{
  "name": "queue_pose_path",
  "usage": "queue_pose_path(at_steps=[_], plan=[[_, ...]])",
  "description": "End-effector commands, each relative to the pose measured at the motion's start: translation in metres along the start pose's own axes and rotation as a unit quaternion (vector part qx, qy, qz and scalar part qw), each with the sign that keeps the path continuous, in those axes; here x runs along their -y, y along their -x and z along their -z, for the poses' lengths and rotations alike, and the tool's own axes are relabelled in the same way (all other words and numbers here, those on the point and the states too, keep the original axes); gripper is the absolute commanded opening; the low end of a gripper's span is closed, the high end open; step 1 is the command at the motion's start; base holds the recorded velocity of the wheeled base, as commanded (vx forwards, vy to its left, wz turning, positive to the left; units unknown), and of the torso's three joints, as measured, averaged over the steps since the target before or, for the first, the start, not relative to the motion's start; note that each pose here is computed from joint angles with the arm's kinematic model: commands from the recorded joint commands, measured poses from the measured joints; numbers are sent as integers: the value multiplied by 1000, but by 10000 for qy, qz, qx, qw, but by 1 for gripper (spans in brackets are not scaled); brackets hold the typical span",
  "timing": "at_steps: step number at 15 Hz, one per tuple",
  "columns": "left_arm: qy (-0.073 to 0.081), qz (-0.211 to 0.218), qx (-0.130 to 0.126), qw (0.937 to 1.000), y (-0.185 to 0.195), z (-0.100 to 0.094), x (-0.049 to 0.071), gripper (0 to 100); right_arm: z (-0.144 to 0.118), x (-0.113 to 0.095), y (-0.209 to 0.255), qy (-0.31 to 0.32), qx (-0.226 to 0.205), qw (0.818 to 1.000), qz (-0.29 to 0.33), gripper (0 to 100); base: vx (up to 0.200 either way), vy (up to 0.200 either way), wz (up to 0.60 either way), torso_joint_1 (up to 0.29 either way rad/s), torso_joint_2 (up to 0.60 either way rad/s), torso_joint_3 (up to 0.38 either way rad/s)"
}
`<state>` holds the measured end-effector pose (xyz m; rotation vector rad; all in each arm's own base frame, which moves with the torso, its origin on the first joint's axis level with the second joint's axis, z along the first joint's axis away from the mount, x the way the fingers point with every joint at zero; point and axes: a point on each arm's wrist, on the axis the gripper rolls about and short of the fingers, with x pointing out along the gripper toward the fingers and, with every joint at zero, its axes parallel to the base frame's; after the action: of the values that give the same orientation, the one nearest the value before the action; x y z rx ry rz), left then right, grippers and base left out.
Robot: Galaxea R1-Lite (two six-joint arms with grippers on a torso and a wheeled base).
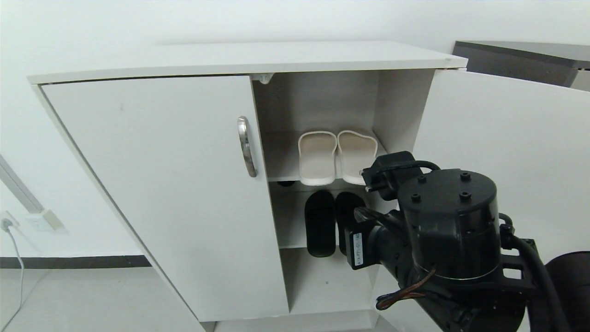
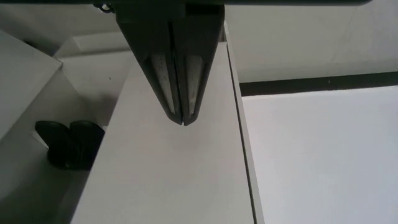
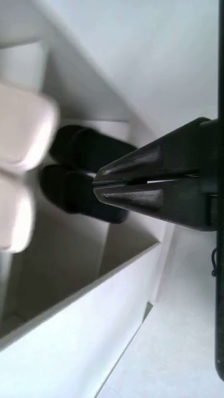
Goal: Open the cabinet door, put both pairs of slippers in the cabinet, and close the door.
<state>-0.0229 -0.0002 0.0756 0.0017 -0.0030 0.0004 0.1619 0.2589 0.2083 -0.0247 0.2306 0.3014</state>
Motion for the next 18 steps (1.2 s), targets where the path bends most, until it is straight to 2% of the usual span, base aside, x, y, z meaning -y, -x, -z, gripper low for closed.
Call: queue_pose_path(at_steps=[1, 4, 18], plan=[[1, 2, -15, 10000, 0, 0, 0, 0, 1, 0, 0, 3, -15, 10000, -41, 0, -200, 0, 0, 7, 2, 2], [1, 2, -7, 10000, 0, 0, 0, 0, 3, 0, -1, -9, 7, 10000, -46, 0, -200, 0, 0, 1, 4, 2], [16, -13, -7, 10000, 0, 0, 0, 0, 11, 4, -4, 14, -23, 9999, -138, 0, 0, 0, 0, 0, 0, 0]])
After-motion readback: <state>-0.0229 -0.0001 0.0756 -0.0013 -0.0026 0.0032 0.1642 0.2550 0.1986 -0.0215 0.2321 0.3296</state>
